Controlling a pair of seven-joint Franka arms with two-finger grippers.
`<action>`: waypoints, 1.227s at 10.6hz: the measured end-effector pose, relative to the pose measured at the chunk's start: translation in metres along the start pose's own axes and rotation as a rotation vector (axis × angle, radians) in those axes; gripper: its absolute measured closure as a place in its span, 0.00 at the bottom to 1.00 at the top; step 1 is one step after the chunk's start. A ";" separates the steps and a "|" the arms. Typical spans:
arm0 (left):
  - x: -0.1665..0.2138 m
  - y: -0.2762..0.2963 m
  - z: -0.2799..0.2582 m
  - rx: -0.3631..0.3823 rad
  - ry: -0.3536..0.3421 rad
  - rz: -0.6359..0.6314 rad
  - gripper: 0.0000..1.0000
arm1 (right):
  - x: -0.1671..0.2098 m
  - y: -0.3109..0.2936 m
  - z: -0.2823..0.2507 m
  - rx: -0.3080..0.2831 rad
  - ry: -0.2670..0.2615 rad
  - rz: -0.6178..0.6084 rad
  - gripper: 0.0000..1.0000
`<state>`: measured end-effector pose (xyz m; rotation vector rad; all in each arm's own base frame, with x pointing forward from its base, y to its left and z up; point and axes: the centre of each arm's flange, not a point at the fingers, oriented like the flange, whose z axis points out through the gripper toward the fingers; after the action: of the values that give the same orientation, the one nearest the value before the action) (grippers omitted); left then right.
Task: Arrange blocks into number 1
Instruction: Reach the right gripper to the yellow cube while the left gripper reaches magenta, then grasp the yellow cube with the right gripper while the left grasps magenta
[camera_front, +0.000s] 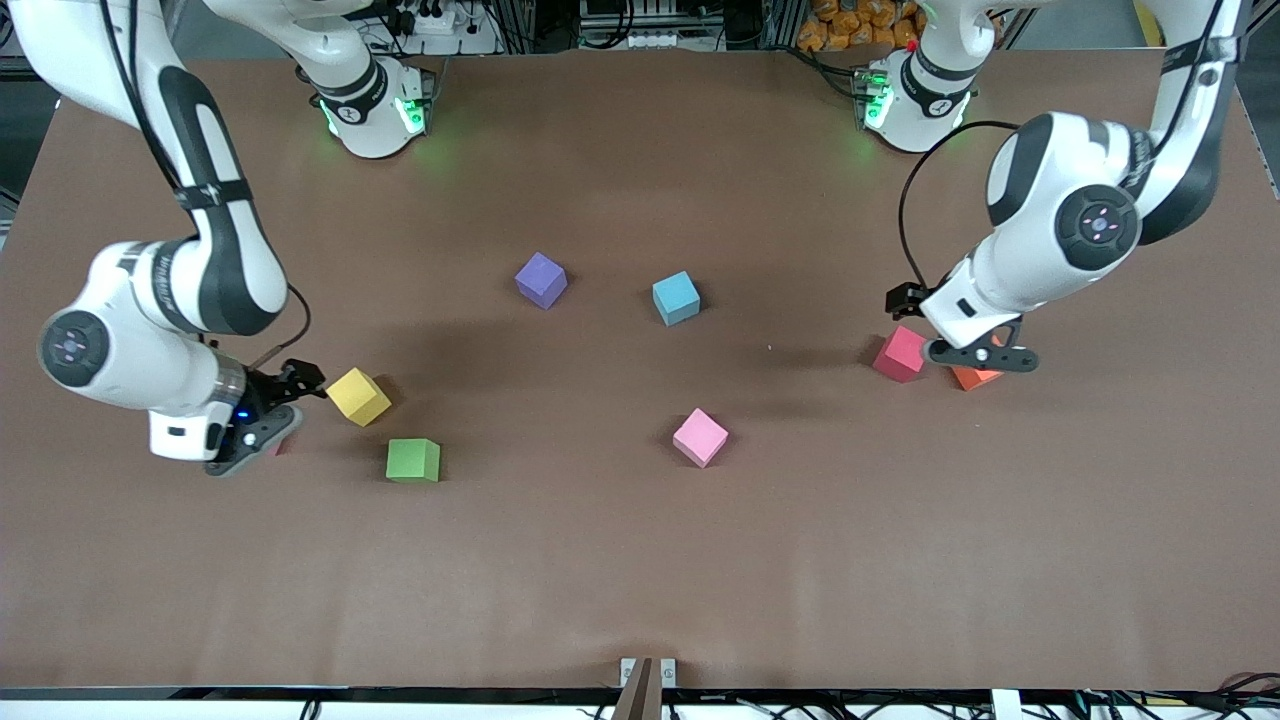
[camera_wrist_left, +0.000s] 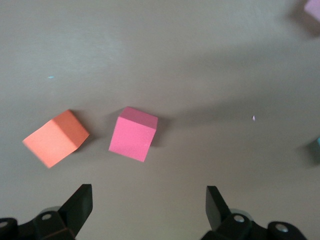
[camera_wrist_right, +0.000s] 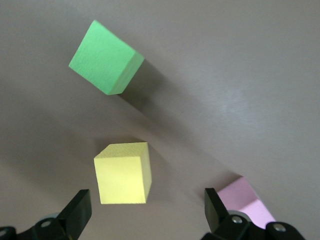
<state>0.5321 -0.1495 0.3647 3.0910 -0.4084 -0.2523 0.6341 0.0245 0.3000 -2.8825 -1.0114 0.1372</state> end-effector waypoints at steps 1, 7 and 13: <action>-0.003 0.003 0.018 0.000 0.014 0.073 0.00 | 0.001 -0.004 0.011 0.012 -0.013 -0.017 0.00; -0.034 0.000 0.110 0.057 0.076 0.317 0.00 | -0.001 -0.002 0.063 0.023 -0.029 -0.095 0.00; -0.016 -0.029 0.137 0.081 0.108 0.337 0.00 | 0.002 -0.017 0.082 0.029 -0.033 -0.114 0.00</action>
<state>0.5026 -0.1159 0.2306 3.0235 -0.9396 -0.0636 0.6157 0.0431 0.2200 -2.7967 -1.1665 0.1913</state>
